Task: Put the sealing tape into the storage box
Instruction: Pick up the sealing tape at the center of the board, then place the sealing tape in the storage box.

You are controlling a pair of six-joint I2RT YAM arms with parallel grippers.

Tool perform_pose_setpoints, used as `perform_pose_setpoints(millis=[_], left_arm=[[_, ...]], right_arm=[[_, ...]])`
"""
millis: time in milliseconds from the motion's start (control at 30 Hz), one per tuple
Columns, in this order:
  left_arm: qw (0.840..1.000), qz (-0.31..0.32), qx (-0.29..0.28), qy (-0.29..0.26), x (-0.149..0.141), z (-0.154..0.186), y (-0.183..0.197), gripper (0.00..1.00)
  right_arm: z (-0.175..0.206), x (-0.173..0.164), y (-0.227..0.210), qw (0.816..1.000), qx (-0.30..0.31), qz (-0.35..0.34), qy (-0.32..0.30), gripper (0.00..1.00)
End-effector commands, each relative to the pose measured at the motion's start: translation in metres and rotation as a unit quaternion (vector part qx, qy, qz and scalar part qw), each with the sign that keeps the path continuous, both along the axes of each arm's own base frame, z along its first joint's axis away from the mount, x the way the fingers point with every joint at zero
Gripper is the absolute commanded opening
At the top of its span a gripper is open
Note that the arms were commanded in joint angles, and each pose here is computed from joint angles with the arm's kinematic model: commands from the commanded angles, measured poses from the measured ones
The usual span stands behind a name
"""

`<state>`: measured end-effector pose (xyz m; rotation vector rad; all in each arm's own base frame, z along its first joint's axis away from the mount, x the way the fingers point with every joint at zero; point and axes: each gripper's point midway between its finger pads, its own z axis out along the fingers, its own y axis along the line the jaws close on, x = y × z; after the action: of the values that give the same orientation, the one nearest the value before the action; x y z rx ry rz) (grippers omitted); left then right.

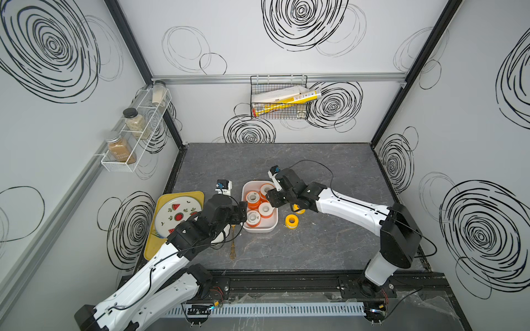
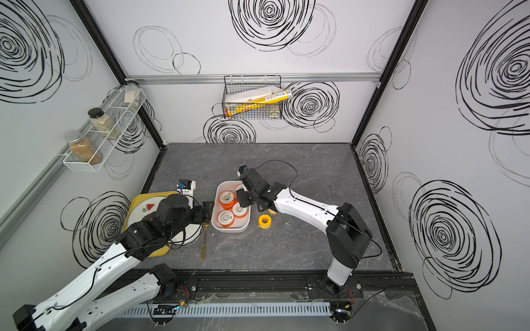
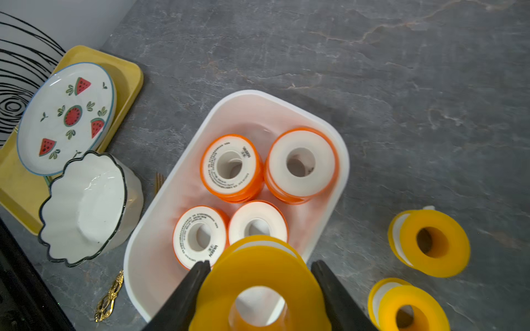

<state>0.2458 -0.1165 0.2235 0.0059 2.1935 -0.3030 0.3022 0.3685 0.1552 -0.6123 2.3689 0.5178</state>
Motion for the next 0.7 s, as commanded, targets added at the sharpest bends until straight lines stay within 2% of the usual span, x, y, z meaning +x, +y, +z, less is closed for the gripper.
perform_pose_setpoints(millis=[0,367,667], left_arm=[[1.0,0.01,-0.003,-0.013,0.004,0.004,0.003,0.88],[1.0,0.014,-0.004,-0.016,0.004,0.005,0.005,0.87],[1.0,0.014,-0.003,-0.016,0.004,0.005,0.005,0.87]], right_arm=[[-0.021,-0.005,0.009,0.999,-0.031,0.001,0.018,0.5],[-0.076,-0.002,0.025,0.996,-0.082,0.008,0.041,0.51],[-0.093,0.006,0.022,0.993,-0.113,0.001,0.032,0.53]])
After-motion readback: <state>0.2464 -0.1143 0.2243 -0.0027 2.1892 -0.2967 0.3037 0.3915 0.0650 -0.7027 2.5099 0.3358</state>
